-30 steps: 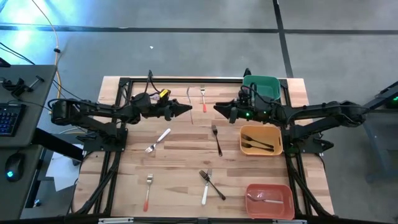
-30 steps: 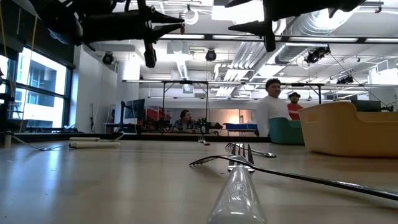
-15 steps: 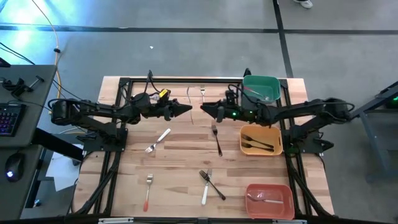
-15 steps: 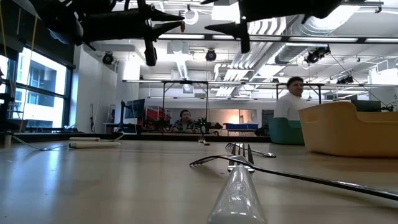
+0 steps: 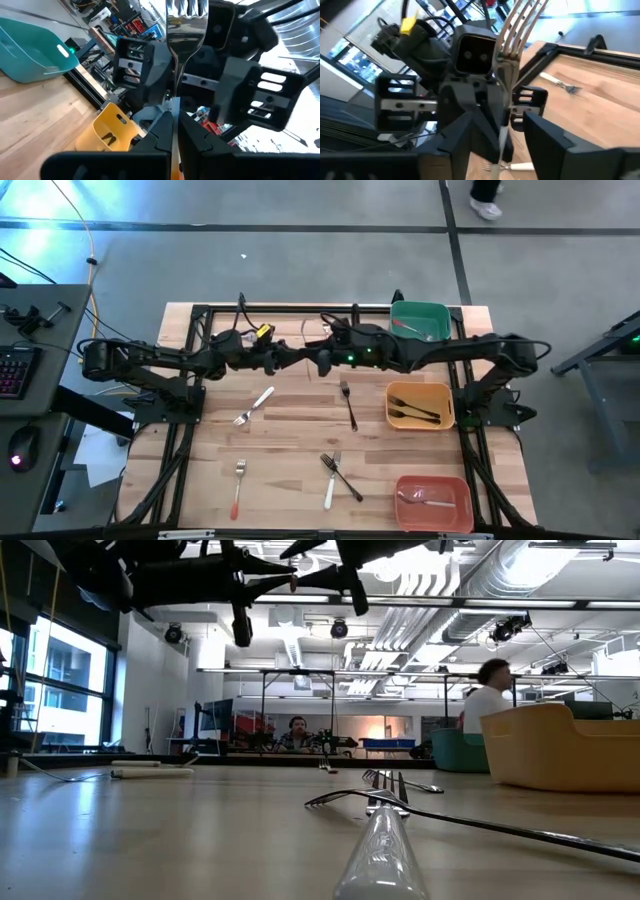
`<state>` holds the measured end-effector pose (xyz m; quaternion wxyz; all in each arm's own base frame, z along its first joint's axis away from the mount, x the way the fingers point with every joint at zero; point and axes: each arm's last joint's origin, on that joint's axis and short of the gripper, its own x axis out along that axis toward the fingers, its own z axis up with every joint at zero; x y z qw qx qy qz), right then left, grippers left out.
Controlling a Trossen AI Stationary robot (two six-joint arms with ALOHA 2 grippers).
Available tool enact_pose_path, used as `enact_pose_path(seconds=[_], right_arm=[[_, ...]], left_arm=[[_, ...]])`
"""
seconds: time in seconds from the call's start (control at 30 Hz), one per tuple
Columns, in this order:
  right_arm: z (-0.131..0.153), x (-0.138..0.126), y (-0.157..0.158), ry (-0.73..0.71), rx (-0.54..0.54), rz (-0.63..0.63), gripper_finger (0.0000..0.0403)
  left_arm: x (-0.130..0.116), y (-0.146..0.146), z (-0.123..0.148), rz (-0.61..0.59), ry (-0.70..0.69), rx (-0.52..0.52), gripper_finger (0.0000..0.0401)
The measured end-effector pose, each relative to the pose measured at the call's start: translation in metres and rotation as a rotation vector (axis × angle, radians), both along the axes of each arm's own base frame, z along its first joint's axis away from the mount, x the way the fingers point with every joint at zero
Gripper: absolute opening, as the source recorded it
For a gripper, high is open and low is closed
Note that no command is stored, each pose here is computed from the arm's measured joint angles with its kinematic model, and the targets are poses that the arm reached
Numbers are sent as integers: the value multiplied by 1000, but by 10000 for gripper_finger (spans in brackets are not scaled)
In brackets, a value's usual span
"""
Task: Sort silverware by color (type)
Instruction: Put the orange fork into the green bin
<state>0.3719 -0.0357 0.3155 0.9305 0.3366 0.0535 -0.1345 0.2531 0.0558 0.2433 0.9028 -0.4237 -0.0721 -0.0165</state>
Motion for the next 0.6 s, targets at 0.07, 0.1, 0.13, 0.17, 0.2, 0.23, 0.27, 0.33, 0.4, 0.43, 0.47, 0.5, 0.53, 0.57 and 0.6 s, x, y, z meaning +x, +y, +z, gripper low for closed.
enact_pose_path(seconds=[0.07,0.1,0.13,0.17,0.2,0.23,0.27,0.33,0.4,0.43,0.47,0.5,0.53,0.57,0.6], right_arm=[[1,3,-2,13,1,-5,137],[1,5,-3,19,1,-9,126],[1,5,-4,20,1,-11,113],[0,5,-5,30,3,-13,99],[0,5,-5,33,4,-13,84],[-1,4,-5,41,6,-14,69],[-2,4,-5,47,5,-13,52],[-2,4,-5,57,-2,-9,18],[-2,4,-5,56,-14,-5,7],[-2,4,-5,57,-16,-5,9],[-2,4,-5,60,-15,-4,12],[-2,4,-5,61,-15,-3,12],[-2,4,-5,60,-17,-2,11],[-2,4,-5,58,-17,-1,7],[-2,4,-5,56,-17,0,4]], left_arm=[[0,-2,0,-7,0,3,1],[1,-2,0,-9,1,3,1],[1,-2,0,-10,1,3,1],[1,-3,0,-12,2,3,1],[1,-3,-1,-12,6,2,1],[1,-3,-1,-12,9,1,1],[1,-3,-1,-11,13,0,1],[1,-3,-2,-12,21,-1,1],[1,-3,-2,-10,21,1,1],[1,-3,-2,-9,21,1,1],[1,-3,-2,-8,23,-1,1],[1,-3,-2,-9,26,-4,1],[1,-3,-3,-11,26,-5,4],[1,-3,-2,-11,26,-7,8],[1,-3,-2,-10,26,-7,13]])
